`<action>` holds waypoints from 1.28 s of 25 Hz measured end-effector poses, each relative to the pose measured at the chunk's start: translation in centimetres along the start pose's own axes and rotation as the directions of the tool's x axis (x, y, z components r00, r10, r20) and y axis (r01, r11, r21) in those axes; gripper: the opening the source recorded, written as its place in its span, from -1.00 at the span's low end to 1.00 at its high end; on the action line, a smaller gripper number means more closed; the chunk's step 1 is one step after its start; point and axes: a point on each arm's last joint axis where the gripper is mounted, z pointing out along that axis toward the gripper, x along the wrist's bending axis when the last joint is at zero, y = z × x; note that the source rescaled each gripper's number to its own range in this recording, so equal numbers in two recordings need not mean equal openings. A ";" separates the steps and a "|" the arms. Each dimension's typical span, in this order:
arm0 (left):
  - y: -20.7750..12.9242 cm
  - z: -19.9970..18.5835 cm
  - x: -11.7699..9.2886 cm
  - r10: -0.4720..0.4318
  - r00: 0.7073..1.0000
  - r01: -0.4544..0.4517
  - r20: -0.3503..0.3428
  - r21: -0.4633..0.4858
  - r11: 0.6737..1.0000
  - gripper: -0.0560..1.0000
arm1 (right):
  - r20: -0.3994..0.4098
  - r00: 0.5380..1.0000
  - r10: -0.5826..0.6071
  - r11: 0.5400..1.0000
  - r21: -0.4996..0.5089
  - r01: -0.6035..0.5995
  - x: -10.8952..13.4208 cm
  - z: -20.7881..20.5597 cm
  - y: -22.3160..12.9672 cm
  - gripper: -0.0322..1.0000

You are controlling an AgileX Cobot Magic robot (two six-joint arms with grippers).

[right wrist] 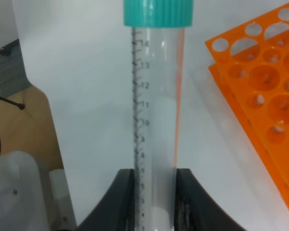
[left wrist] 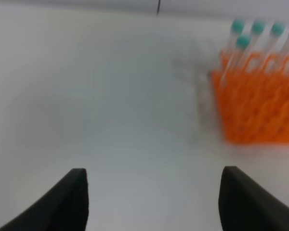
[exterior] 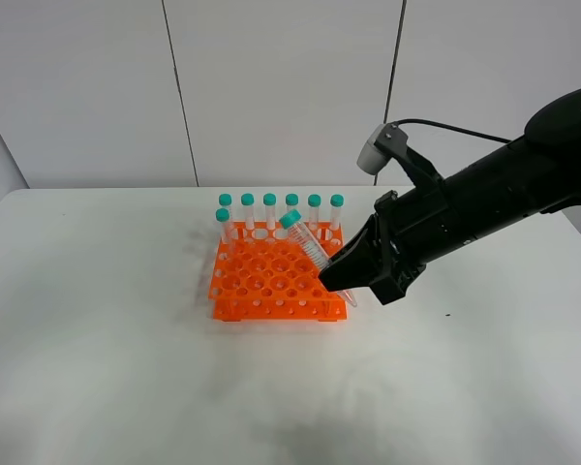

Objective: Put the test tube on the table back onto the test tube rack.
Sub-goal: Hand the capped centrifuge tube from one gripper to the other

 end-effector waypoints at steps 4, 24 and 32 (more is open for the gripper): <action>3.8 2.8 -1.0 -0.080 0.993 0.077 0.090 0.036 0.996 0.87 | 0.012 1.000 -0.001 1.000 -0.005 0.001 -0.1 0.0 0.0 -0.87; 2.1 24.6 -9.5 -0.424 0.763 0.229 0.488 0.409 0.883 0.87 | 0.018 1.000 0.018 0.999 -0.031 -0.017 -0.2 0.0 0.3 -0.87; 0.8 26.4 -13.6 -0.396 0.727 0.122 0.561 0.463 0.878 0.87 | 0.013 0.999 0.031 0.998 -0.046 -0.030 -0.1 0.0 0.4 -0.87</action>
